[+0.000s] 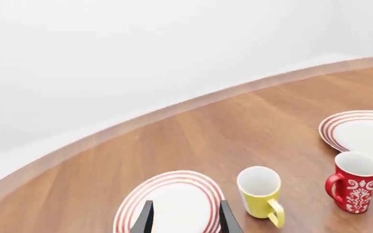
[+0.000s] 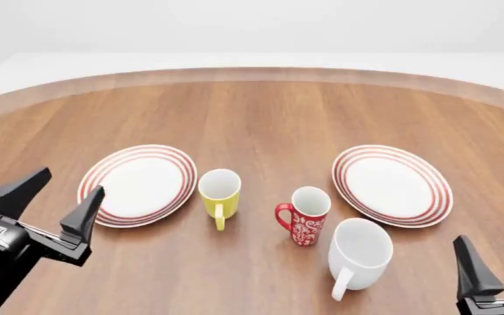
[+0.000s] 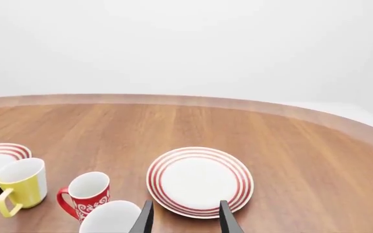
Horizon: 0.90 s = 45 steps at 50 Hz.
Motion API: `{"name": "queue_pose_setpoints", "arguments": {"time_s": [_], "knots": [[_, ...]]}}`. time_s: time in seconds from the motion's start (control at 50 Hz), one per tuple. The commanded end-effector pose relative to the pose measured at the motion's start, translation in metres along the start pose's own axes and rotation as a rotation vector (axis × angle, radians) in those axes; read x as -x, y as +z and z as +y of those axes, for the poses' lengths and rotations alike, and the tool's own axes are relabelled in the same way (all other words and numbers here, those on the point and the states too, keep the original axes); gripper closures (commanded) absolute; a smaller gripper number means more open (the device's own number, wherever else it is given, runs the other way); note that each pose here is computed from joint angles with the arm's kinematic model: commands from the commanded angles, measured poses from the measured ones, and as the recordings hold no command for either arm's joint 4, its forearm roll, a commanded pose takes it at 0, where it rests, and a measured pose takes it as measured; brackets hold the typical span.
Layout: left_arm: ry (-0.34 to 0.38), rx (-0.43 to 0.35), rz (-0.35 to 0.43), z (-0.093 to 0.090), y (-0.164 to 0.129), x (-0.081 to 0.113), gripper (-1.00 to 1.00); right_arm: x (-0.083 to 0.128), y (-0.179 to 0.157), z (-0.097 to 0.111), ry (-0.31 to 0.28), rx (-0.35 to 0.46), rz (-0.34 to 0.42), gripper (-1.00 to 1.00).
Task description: Put the red mug on the left plate.
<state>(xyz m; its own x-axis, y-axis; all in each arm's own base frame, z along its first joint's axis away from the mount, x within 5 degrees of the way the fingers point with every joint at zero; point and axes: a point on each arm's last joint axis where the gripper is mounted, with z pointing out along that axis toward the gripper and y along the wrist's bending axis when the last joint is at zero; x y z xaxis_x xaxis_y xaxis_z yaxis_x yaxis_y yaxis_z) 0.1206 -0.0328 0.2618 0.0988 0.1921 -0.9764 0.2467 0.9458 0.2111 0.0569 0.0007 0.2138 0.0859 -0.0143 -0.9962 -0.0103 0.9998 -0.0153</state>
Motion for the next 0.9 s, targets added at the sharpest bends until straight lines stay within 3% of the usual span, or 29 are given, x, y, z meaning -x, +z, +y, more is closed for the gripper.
{"name": "queue_pose_setpoints", "arguments": {"time_s": [0.02, 0.18, 0.28, 0.46, 0.62, 0.66, 0.84, 0.86, 0.9], "knots": [[0.055, -0.083, 0.002, -0.01, 0.028, 0.011, -1.0, 0.0, 0.0, 0.0, -0.008, 0.001, 0.003, -1.0], [0.1, -0.15, -0.007, -0.021, 0.043, 0.021, -1.0, -0.001, 0.0, 0.0, -0.012, 0.001, 0.005, -1.0], [0.115, -0.164, -0.003, -0.023, 0.047, 0.021, -1.0, -0.001, 0.0, 0.0, -0.011, 0.002, 0.006, -1.0], [0.148, -0.261, 0.043, -0.044, 0.069, 0.017, -1.0, -0.001, 0.0, 0.0, -0.017, 0.006, 0.006, -1.0], [0.163, -0.305, 0.026, -0.054, 0.078, 0.03, -1.0, -0.001, 0.0, 0.0, -0.02, 0.005, 0.008, -1.0], [0.196, -0.327, 0.027, -0.059, 0.083, 0.033, -1.0, -0.001, 0.001, 0.001, -0.026, 0.01, 0.014, -1.0], [0.216, -0.361, 0.044, -0.068, 0.09, 0.031, -1.0, -0.002, 0.002, 0.001, -0.029, 0.011, 0.019, -1.0], [0.238, -0.396, 0.06, -0.077, 0.095, 0.029, -1.0, -0.002, 0.003, 0.001, -0.04, 0.017, 0.025, -1.0], [0.24, -0.406, 0.063, -0.079, 0.095, 0.028, -1.0, -0.002, 0.003, 0.001, -0.041, 0.018, 0.027, -1.0]]}}
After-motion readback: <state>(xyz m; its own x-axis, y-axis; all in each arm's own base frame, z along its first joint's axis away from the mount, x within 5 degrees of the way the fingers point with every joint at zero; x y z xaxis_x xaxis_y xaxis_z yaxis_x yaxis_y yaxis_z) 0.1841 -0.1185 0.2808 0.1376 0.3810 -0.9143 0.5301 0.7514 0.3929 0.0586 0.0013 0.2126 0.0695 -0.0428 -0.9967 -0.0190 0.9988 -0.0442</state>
